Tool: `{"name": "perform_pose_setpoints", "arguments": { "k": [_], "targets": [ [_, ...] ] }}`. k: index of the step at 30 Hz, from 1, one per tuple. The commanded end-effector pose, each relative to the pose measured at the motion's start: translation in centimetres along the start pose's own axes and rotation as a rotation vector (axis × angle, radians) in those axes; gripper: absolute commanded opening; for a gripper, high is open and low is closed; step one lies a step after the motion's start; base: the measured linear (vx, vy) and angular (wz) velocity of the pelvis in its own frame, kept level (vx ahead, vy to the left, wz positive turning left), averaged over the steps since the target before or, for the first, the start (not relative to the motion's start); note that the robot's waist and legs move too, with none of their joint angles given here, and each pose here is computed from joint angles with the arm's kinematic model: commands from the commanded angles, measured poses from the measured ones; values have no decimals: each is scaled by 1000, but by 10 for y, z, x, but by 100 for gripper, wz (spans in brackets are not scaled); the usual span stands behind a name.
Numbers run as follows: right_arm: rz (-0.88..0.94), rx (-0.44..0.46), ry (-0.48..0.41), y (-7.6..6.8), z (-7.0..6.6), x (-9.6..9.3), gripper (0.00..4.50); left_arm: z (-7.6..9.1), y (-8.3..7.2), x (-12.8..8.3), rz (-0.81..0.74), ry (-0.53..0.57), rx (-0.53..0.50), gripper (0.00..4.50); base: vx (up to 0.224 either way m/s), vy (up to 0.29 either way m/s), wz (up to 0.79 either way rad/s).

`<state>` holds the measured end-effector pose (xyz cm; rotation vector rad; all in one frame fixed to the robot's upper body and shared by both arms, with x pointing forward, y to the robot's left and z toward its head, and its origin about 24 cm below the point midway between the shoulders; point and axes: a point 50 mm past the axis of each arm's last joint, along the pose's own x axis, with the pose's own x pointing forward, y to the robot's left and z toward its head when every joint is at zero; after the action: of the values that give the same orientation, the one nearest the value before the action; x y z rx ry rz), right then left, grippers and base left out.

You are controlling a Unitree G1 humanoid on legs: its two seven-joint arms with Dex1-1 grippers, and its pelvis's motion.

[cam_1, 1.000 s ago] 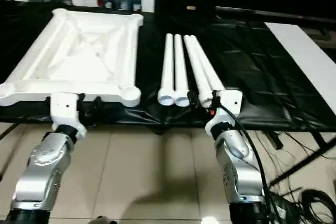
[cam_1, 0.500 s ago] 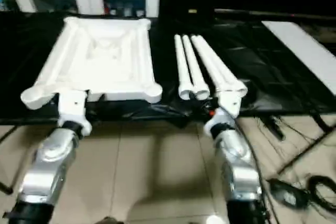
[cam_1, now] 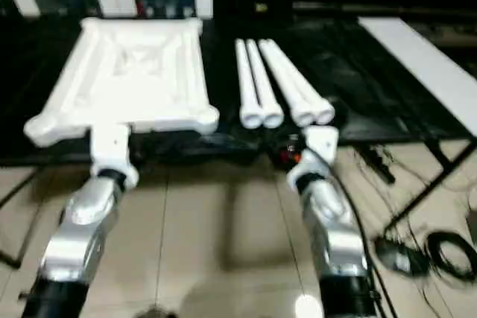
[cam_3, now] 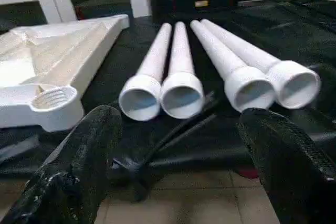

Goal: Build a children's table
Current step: Move to table

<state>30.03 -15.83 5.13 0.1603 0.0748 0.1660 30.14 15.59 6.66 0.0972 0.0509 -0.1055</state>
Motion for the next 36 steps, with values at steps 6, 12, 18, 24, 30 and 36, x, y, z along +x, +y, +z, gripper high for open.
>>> {"name": "perform_pose_setpoints", "arguments": {
  "k": [6,12,18,24,30,36],
  "targets": [
    [10,-6,-42,2,9,4,424,1,2,2,-14,-5,-21,333,0,0,0],
    [19,-36,-34,4,11,8,450,3,5,3,12,1,-46,387,0,0,0],
    [68,-44,-49,13,15,11,450,5,6,4,20,-14,-30,429,103,25,38],
    [91,-43,-48,16,15,11,450,5,8,3,26,-14,-29,446,156,-29,11],
    [159,-113,-22,24,11,10,450,5,11,4,36,-10,-25,446,129,-41,4],
    [217,-95,-7,35,5,7,450,5,13,3,35,-12,-22,446,117,-22,24]
  ]
}}
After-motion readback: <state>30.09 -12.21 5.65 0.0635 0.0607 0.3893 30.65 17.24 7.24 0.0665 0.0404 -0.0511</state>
